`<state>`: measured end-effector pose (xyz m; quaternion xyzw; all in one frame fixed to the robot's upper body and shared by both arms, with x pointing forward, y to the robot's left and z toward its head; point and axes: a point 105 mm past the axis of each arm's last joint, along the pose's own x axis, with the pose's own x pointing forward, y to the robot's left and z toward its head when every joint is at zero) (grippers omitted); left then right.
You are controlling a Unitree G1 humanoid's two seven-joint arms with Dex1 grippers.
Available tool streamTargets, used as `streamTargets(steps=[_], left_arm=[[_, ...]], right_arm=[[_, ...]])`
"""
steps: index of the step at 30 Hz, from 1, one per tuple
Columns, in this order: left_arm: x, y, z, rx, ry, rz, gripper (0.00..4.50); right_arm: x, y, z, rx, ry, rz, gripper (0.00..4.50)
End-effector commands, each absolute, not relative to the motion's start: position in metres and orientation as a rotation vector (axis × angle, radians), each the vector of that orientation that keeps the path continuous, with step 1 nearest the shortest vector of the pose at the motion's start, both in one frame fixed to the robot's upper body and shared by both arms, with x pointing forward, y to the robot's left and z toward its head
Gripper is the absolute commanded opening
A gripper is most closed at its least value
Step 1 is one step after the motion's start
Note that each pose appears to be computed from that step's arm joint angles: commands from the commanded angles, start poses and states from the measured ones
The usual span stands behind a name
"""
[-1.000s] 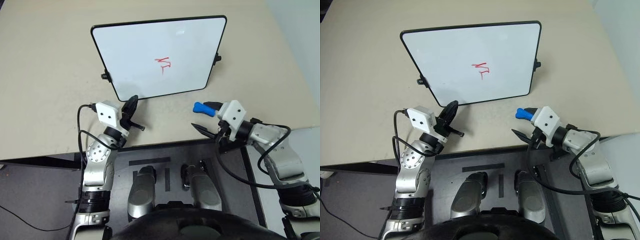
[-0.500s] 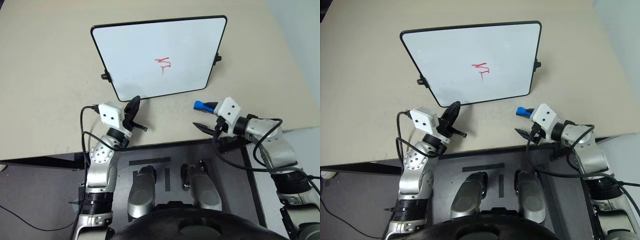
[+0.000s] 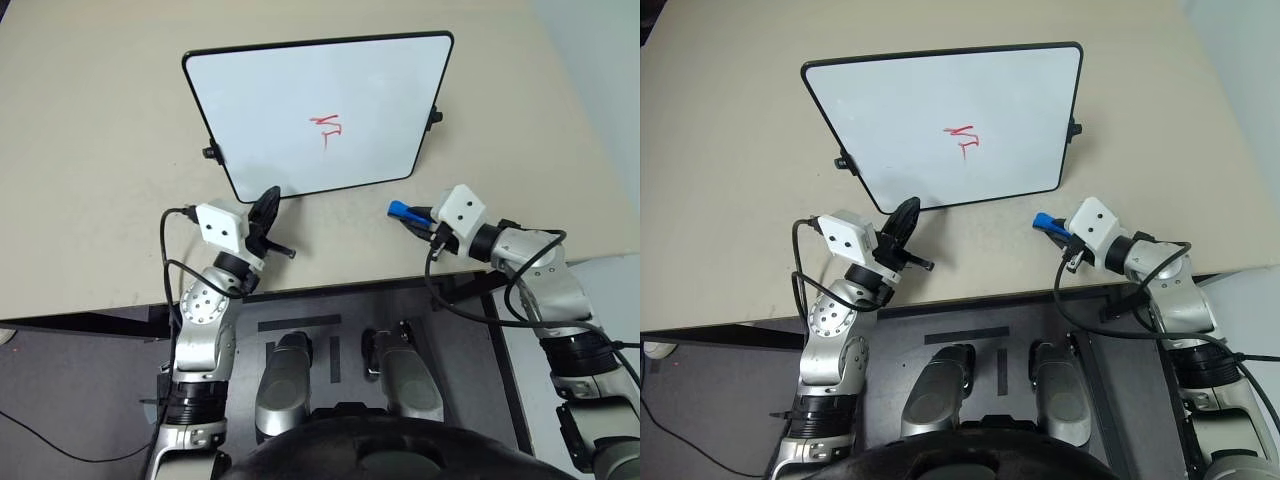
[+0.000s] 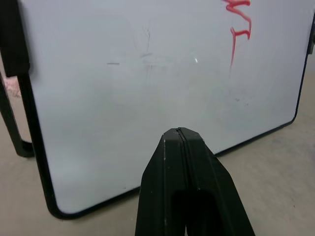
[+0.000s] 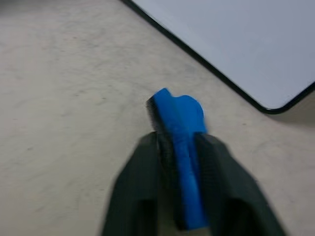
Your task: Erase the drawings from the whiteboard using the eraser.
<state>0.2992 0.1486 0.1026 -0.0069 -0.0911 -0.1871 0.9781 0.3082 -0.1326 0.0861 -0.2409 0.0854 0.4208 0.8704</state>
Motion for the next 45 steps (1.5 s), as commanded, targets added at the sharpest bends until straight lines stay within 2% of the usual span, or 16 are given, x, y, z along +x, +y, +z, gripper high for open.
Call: streamTargets(steps=[1,5,9,12,20,27,37,41,45], left_arm=[[0.299,0.145,0.111,-0.010,-0.225,-0.390,0.00],[0.300,0.146,0.112,-0.006,-0.229,-0.391,0.00],[0.297,0.152,0.111,0.002,-0.224,-0.383,0.00],[0.297,0.155,0.108,0.010,-0.215,-0.377,0.00],[0.300,0.151,0.110,0.004,-0.229,-0.377,0.00],[0.300,0.152,0.110,0.002,-0.236,-0.362,0.00],[0.300,0.153,0.111,0.003,-0.240,-0.354,0.00],[0.300,0.152,0.112,0.006,-0.240,-0.358,0.00],[0.301,0.152,0.112,0.007,-0.242,-0.361,0.00]], right_arm=[[0.312,-0.133,0.091,-0.519,0.154,0.864,0.00],[0.308,-0.120,0.111,-0.583,0.043,0.912,0.00],[0.301,-0.088,0.154,-0.591,-0.176,0.994,0.00],[0.304,-0.061,0.184,-0.721,-0.397,1.003,0.00],[0.332,-0.035,0.200,-0.962,-0.658,0.950,0.00],[0.361,-0.027,0.188,-1.063,-0.683,0.892,0.00],[0.365,-0.025,0.151,-1.059,-0.602,0.966,0.00],[0.369,-0.026,0.163,-1.062,-0.653,0.915,0.00],[0.374,-0.033,0.192,-1.066,-0.771,0.780,0.00]])
